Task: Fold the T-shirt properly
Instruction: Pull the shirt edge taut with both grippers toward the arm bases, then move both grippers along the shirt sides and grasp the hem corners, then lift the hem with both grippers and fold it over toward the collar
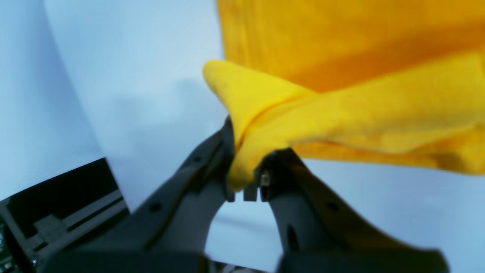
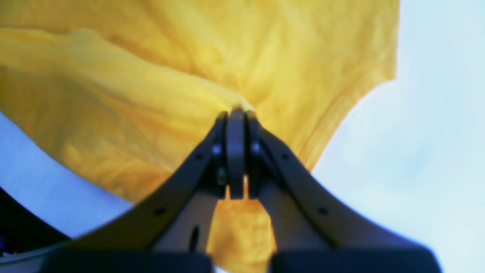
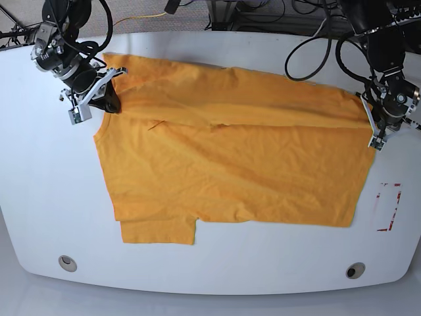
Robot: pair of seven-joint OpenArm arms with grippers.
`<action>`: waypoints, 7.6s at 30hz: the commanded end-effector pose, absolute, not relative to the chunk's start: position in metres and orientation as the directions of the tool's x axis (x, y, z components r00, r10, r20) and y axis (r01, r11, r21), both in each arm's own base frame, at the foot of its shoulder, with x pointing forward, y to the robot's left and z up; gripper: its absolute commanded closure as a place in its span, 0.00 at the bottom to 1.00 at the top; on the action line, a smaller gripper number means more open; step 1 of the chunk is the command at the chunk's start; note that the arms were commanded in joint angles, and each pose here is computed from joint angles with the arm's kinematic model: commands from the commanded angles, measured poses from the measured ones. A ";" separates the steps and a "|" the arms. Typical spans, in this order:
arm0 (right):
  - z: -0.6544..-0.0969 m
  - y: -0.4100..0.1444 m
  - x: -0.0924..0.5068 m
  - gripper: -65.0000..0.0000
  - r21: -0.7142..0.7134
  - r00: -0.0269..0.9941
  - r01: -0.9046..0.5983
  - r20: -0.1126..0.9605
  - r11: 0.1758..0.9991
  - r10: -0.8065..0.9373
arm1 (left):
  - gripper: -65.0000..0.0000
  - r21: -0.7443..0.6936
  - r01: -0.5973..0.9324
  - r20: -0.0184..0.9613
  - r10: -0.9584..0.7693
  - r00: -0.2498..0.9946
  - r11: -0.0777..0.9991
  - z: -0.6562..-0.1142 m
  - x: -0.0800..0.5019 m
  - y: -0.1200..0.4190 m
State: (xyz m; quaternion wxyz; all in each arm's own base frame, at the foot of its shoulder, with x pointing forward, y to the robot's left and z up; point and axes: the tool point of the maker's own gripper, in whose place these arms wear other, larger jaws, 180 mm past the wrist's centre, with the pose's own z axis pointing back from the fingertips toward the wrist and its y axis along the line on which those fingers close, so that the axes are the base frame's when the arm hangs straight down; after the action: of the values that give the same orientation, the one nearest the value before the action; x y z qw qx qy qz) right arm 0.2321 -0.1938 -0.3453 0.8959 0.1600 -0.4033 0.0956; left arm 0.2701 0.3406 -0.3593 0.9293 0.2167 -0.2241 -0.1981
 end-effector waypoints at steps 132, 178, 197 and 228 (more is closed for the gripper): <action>-0.292 -0.247 0.320 0.34 -0.051 0.600 -0.283 0.770 0.958 0.218 | 0.48 0.334 -0.054 0.701 -0.209 0.682 0.941 -0.303 0.273 0.373; -0.405 -0.186 0.453 0.63 0.261 0.641 -0.277 0.767 0.925 -0.025 | 0.35 0.103 -0.018 0.803 -0.072 0.591 0.995 -0.343 0.394 0.363; -0.403 -0.185 0.454 0.74 0.264 0.636 -0.276 0.771 0.924 -0.030 | 0.20 -0.014 -0.040 0.777 0.036 0.629 0.999 -0.368 0.444 0.352; -0.340 -0.182 0.461 1.00 0.089 0.545 -0.383 0.825 0.919 0.148 | 1.00 0.006 0.128 0.853 -0.071 0.517 0.992 -0.342 0.453 0.328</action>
State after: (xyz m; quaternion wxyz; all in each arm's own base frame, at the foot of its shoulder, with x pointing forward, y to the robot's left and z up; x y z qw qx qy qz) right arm 0.4448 -0.1790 -0.3781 0.8913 0.1413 -0.4077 0.1391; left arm 0.4357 0.3124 -0.3817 0.8955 -0.0513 -0.4390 -0.0526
